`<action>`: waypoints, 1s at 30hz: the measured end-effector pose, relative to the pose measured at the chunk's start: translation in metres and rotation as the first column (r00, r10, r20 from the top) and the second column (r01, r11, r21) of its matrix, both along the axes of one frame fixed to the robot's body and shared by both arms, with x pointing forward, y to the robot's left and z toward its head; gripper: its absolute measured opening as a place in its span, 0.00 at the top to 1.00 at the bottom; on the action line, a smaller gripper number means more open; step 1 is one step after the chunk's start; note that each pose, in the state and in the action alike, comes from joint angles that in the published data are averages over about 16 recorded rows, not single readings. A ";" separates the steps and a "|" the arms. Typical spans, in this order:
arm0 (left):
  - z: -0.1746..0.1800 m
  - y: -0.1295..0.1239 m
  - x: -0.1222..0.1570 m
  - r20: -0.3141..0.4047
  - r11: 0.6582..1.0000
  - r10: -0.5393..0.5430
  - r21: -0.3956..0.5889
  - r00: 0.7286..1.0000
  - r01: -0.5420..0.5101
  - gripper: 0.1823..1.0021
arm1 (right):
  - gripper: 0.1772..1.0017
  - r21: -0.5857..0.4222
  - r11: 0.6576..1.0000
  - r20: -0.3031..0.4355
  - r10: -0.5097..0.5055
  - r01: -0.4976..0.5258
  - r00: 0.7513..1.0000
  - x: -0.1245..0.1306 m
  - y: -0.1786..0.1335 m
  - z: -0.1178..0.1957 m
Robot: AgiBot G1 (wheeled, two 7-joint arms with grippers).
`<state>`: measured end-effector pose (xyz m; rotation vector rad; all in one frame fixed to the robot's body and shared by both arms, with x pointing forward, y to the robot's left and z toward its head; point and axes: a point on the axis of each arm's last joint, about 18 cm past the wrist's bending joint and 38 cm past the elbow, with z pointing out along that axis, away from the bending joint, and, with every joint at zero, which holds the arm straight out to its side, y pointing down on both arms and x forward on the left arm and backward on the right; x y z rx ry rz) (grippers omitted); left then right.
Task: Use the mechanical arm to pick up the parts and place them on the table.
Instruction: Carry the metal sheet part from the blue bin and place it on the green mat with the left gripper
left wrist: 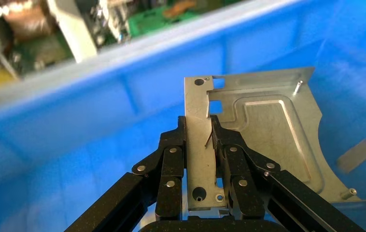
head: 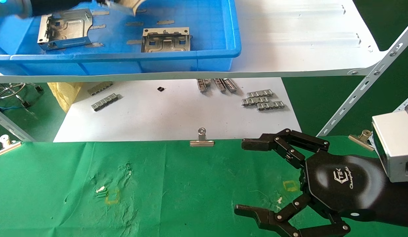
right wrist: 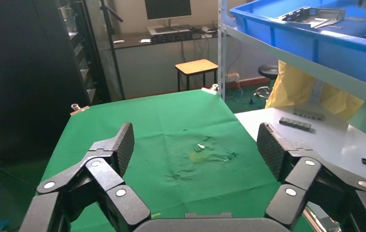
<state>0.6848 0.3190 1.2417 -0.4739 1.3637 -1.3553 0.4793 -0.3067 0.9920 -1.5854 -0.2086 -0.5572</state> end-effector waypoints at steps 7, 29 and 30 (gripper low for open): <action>0.001 -0.004 -0.034 0.047 0.978 -0.160 0.140 0.986 0.152 0.89 | 0.05 0.000 1.000 0.000 0.000 0.000 1.000 0.000 0.000 0.000; -0.101 0.040 -0.115 0.118 0.748 -0.473 0.578 0.873 0.327 0.89 | 0.00 0.000 1.000 0.000 0.000 0.000 1.000 0.000 0.000 0.000; -0.109 0.044 -0.116 0.109 0.741 -0.471 0.587 0.875 0.325 0.89 | 0.00 0.000 1.000 0.000 0.000 0.000 1.000 0.000 0.000 0.000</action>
